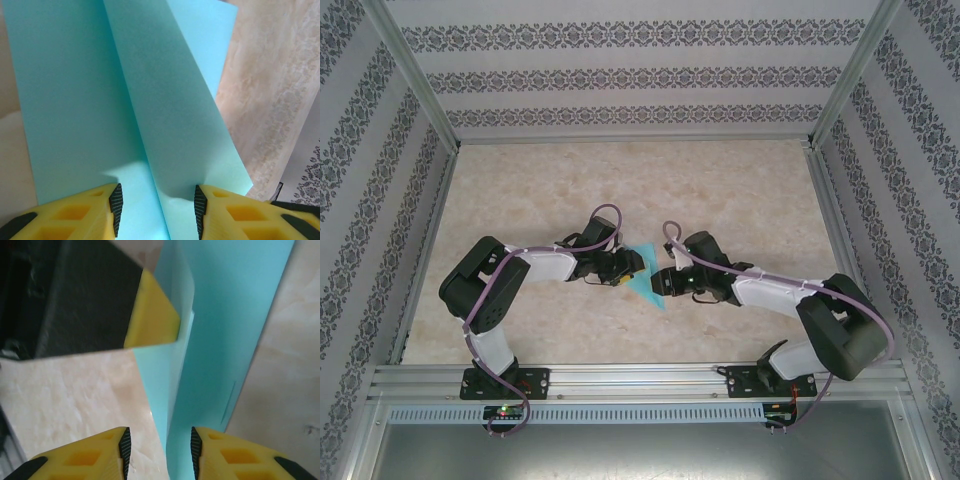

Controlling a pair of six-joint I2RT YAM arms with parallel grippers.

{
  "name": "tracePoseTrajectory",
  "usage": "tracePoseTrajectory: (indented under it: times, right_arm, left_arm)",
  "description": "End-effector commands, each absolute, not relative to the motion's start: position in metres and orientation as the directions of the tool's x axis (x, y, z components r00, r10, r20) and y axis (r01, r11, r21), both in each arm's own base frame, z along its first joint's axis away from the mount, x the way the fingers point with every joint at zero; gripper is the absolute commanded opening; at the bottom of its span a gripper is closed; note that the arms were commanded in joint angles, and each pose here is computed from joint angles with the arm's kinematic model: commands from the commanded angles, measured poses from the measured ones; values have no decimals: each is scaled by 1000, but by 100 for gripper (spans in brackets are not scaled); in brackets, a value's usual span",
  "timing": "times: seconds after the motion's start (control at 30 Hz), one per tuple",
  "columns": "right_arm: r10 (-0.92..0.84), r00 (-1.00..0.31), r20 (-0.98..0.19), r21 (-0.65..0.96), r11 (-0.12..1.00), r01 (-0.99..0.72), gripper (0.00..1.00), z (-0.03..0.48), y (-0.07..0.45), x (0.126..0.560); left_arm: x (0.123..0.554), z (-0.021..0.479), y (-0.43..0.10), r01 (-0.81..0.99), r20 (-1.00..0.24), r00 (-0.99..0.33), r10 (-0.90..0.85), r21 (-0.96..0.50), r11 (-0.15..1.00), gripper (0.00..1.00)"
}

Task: Fold a paper plane with a square sheet of paper (fold left side to right side)
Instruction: Fourth fold the wing at the center of the table.

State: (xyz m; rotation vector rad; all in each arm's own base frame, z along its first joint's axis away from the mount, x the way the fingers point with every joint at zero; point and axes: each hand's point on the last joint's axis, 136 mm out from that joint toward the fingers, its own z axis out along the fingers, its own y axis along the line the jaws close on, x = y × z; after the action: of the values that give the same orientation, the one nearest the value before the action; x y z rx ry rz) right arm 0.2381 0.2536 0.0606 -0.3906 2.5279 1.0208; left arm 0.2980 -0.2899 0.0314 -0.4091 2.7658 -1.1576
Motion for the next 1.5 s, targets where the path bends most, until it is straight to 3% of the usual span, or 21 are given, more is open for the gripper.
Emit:
tracePoseTrajectory:
  times: [0.0,0.37,0.9,1.47]
  right_arm:
    - [-57,-901,-430,686,629,-367,39,79,264,252]
    - [-49,-934,-354,731,609,-308,32,61,274,261]
    - [-72,-939,-335,684,667,-296,1,43,266,262]
    - [-76,-944,-320,612,744,-267,0,26,253,270]
  left_arm:
    - [293,23,-290,-210,5,-959,-284,-683,700,46]
    - [293,23,-290,-210,6,-959,-283,-683,699,46]
    - [291,22,-289,-213,8,-959,-283,-681,701,46]
    - [289,20,-287,-217,15,-959,-282,-676,704,46]
